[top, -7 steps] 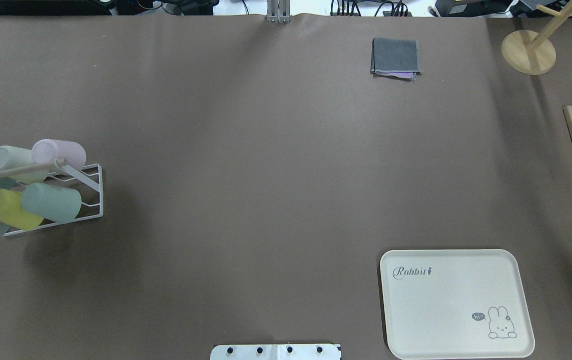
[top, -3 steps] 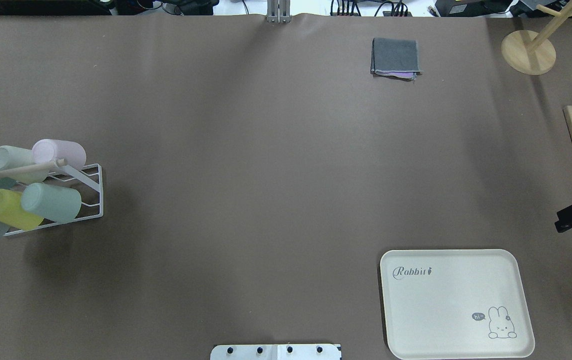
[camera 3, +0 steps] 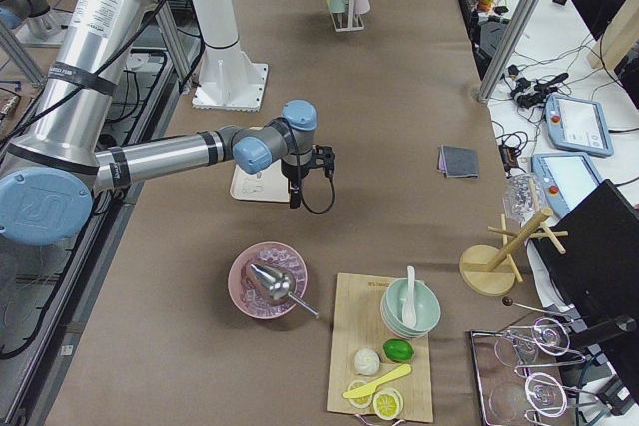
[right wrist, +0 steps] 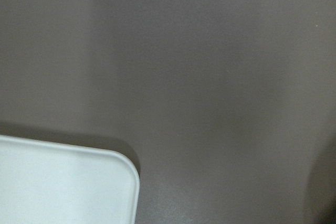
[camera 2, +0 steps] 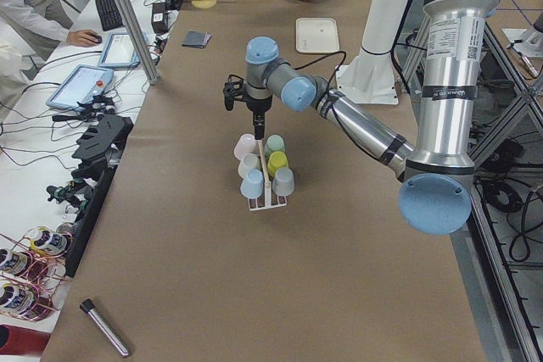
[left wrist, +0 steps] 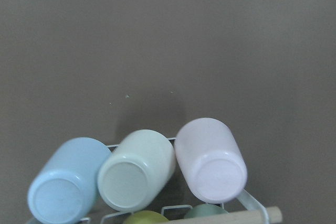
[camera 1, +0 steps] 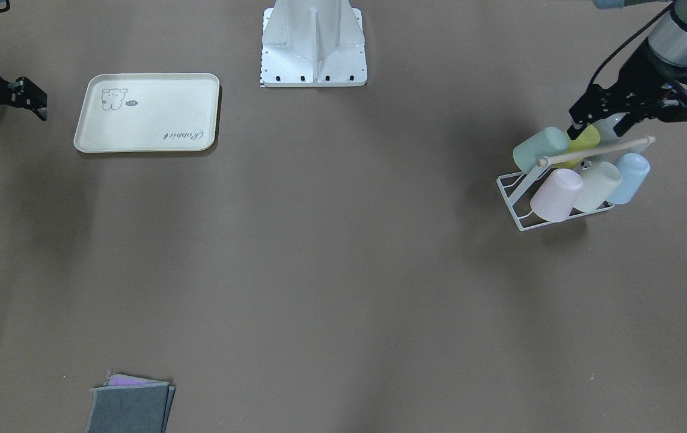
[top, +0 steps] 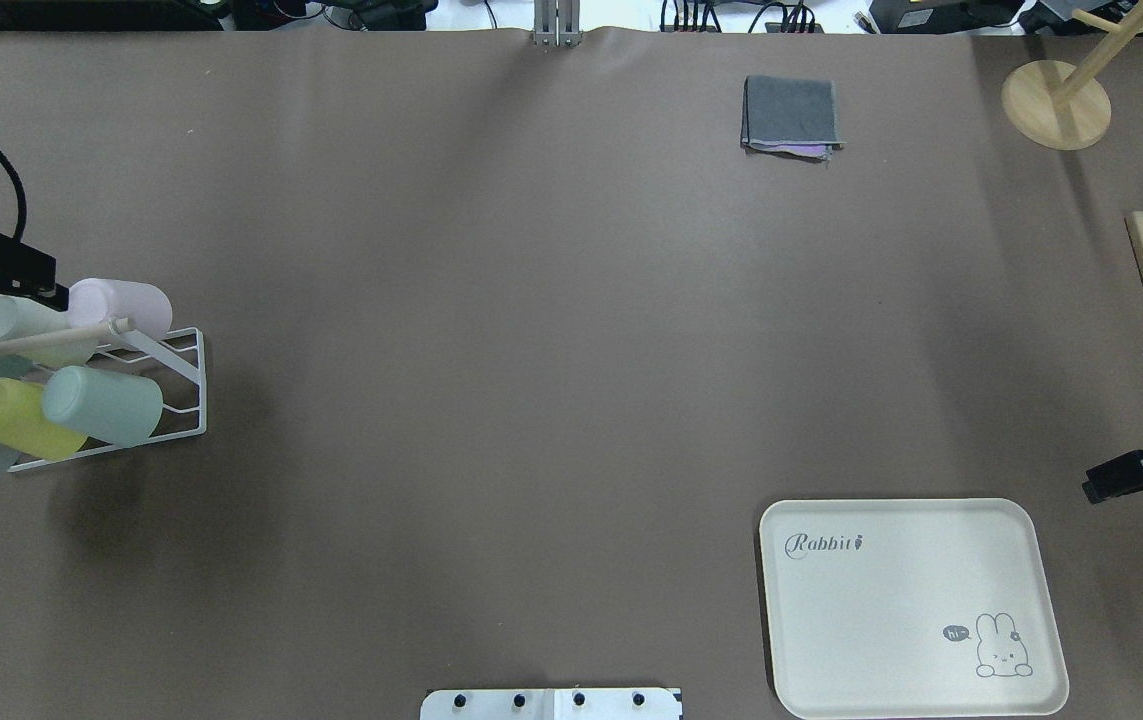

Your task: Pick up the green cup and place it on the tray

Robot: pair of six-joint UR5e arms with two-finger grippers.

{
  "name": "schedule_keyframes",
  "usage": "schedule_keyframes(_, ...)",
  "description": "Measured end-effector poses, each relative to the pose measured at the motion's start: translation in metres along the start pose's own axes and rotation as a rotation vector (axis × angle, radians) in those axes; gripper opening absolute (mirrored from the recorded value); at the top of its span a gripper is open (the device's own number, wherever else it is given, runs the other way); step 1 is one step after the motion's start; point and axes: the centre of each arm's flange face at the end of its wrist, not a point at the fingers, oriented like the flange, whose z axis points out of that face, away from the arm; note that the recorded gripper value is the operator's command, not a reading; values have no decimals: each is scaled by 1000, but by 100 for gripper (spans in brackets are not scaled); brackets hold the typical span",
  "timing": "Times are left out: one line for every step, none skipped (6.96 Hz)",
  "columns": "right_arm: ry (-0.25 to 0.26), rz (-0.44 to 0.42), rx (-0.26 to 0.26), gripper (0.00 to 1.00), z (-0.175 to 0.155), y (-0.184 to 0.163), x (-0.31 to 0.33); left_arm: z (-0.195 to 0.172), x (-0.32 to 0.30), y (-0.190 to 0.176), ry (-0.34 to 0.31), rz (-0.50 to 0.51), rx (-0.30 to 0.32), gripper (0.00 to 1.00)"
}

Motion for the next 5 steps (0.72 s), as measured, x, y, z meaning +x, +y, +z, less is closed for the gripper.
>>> schedule_keyframes(-10, -4, 15, 98, 6, 9, -6, 4, 19, 15, 7, -13, -10, 98)
schedule_keyframes(-16, 33, 20, 98, 12, 16, -13, 8, 34, 29, 11, -21, -16, 98)
schedule_keyframes(-15, 81, 19, 98, 20, 22, -19, 13, 48, 41, 11, -23, -18, 98)
schedule_keyframes(-9, 92, 18, 98, 32, 26, -22, 19, 62, 55, 6, -18, -14, 98)
schedule_keyframes(-7, 83, 18, 98, 45, 30, -22, 26, 73, 69, -3, -3, -6, 98)
